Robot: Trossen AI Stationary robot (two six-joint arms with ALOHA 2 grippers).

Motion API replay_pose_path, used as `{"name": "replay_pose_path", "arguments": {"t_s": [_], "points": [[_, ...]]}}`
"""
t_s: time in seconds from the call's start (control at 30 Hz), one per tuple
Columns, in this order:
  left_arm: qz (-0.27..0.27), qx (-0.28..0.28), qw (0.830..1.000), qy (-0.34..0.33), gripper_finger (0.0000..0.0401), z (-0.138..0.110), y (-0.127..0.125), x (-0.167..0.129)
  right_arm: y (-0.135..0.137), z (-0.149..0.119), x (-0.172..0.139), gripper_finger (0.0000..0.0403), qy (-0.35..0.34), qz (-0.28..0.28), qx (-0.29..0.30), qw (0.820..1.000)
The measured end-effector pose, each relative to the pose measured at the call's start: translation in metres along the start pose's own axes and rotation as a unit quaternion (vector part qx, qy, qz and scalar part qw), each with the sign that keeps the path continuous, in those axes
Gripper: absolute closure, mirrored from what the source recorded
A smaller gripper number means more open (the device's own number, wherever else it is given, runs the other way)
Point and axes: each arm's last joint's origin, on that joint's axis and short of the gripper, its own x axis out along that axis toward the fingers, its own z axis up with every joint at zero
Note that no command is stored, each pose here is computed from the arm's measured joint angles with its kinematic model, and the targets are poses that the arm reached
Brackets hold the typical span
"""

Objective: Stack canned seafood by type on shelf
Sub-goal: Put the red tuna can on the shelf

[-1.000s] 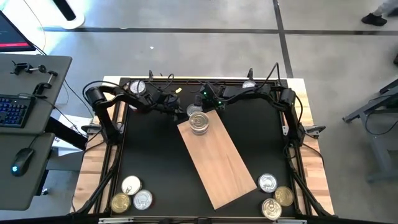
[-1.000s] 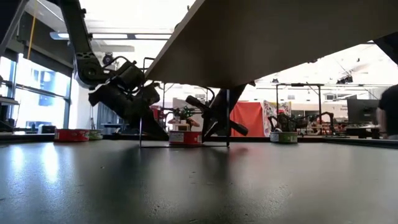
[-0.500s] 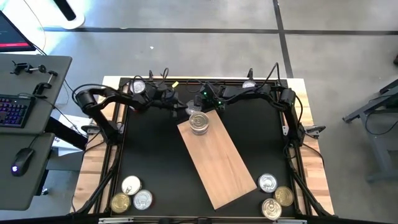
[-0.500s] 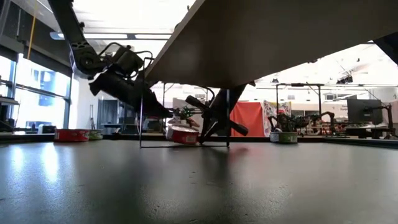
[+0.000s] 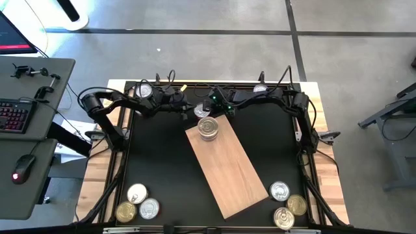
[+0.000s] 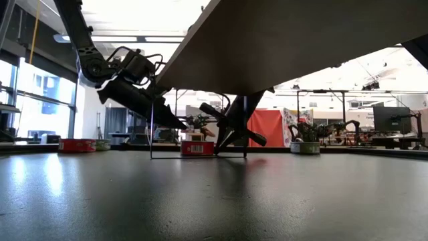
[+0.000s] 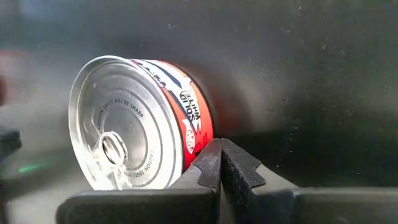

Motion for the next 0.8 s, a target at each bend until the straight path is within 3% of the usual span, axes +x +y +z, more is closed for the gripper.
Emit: {"name": "replay_pose_path", "arguments": {"t_s": [0.2, 0.8], "points": [[-0.007, -0.041, 0.999, 0.023, 0.0401, -0.013, -0.001, 0.008, 0.003, 0.004, 0.000, 0.0403, -0.026, 0.015, 0.014, 0.999], [-0.026, -0.059, 0.997, 0.048, 0.0401, -0.032, -0.014, 0.026, 0.006, 0.006, 0.000, 0.0403, -0.032, 0.034, 0.024, 0.999]]}}
